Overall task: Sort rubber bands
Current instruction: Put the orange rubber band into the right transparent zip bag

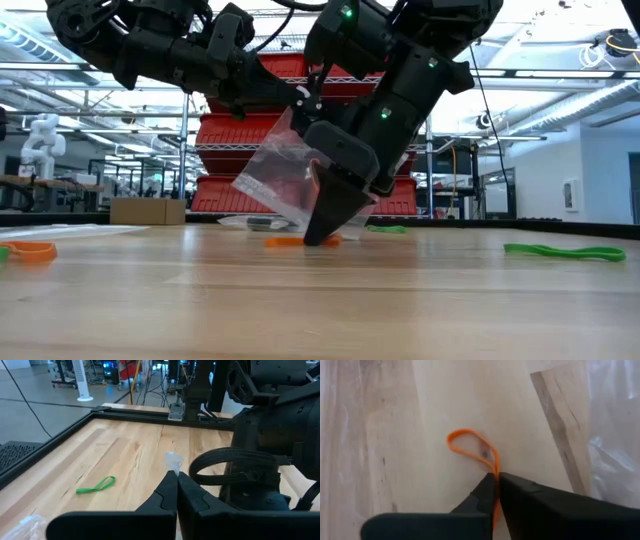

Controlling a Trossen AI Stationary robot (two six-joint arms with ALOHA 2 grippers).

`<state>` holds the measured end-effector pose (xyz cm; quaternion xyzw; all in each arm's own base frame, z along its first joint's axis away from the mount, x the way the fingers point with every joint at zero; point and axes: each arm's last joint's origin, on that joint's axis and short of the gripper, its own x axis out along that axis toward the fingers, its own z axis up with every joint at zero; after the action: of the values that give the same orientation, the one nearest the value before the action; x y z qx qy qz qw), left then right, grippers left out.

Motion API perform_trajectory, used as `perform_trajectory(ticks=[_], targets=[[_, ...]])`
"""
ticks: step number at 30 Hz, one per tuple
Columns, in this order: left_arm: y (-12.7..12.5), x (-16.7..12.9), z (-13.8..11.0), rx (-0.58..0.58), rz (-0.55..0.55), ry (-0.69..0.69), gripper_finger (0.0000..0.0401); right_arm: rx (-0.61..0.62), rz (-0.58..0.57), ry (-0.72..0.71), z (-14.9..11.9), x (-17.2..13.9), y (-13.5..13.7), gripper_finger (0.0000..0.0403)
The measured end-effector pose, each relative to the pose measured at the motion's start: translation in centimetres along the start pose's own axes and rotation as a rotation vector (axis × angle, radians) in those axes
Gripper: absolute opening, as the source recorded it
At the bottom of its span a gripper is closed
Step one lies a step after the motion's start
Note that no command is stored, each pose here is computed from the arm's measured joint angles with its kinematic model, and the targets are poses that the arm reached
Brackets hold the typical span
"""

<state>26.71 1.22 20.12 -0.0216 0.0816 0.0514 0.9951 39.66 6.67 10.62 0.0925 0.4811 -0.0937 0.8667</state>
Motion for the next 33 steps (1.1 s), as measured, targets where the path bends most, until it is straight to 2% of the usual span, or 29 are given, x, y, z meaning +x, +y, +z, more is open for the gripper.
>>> perform_trajectory(ticks=[4,9,13,17,20,24,27,33], targets=[[0.0,0.0,0.0,0.000,0.000,0.000,0.0000,-0.026,0.027,0.005,-0.1,-0.9,0.8,0.0003],[0.0,0.0,0.0,0.000,-0.001,-0.003,0.0000,-0.070,0.035,0.048,-0.4,-4.9,1.7,0.0001],[0.0,0.0,0.0,0.000,0.000,-0.002,0.0000,-0.071,-0.028,-0.136,1.3,-10.6,2.2,0.0000],[0.0,0.1,-0.1,-0.001,-0.002,0.002,0.0000,-0.086,-0.150,-0.295,1.9,-15.0,2.1,0.0000],[-0.3,0.1,-0.2,0.001,-0.011,0.006,0.0000,-0.072,-0.284,-0.395,2.3,-17.9,1.2,0.0000],[-0.6,0.1,-0.2,0.003,-0.026,0.004,0.0000,-0.051,-0.422,-0.390,2.2,-18.3,-0.2,0.0000],[-0.8,0.1,-0.2,0.003,-0.032,0.000,0.0000,-0.032,-0.412,-0.384,2.7,-17.8,-0.8,0.0000],[-0.7,0.1,-0.1,0.003,-0.031,-0.003,0.0000,-0.066,-0.359,-0.329,3.0,-14.7,-0.6,0.0000]])
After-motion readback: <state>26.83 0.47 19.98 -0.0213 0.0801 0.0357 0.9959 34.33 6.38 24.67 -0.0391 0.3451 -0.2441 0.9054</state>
